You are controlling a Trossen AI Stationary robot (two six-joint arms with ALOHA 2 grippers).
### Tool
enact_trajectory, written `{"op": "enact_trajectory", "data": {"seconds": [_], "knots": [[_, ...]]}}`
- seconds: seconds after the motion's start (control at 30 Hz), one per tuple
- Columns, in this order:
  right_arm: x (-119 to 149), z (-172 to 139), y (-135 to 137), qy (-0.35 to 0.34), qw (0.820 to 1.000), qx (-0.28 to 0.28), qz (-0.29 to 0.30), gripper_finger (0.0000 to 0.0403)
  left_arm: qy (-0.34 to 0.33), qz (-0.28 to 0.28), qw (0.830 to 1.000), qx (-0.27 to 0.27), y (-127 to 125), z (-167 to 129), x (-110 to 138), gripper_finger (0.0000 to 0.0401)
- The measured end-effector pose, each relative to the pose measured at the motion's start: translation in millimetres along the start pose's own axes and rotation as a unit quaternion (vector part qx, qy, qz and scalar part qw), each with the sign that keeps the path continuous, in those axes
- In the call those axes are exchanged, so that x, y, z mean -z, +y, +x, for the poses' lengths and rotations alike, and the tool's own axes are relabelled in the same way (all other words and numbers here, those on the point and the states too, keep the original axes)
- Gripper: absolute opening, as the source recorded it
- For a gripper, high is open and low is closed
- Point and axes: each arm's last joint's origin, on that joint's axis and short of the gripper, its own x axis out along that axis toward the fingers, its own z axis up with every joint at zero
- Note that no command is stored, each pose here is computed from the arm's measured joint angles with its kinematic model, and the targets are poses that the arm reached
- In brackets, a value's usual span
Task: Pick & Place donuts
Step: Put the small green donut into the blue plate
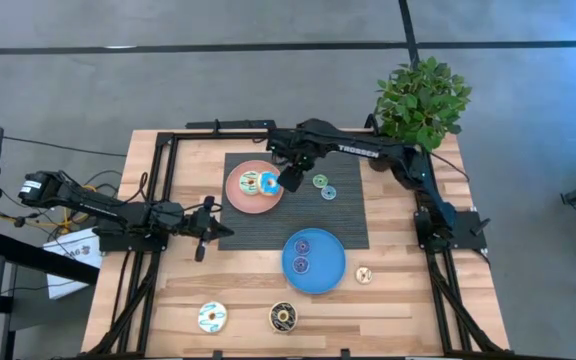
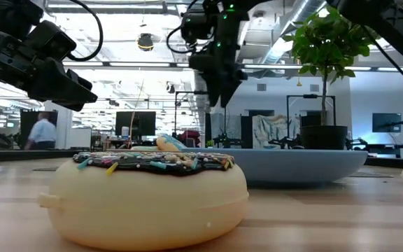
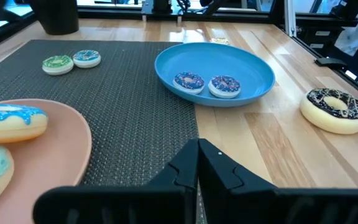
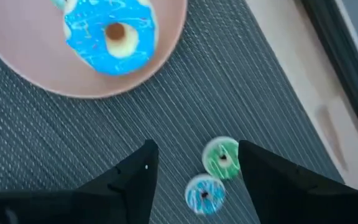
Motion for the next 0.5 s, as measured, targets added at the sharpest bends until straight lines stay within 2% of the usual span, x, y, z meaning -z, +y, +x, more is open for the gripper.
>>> {"op": "enact_trajectory", "data": {"seconds": [0.2, 0.37, 0.5], "knots": [[19.3, -7.3, -4.6, -0.007, 1.000, -0.002, 0.004, 0.0193, 0.009, -0.008, 1.000, 0.015, -0.8, -0.1, 1.5, 0.0000], [51.3, 15.1, -8.3, -0.034, 0.999, -0.018, 0.035, 0.0192, 0.018, -0.021, 0.999, 0.025, -1.3, -0.1, 3.2, 0.0000], [75.7, 35.4, -21.6, -0.048, 0.993, -0.053, 0.090, 0.0192, 0.017, -0.021, 0.999, 0.029, -2.4, -0.2, 3.0, 0.0000]]}}
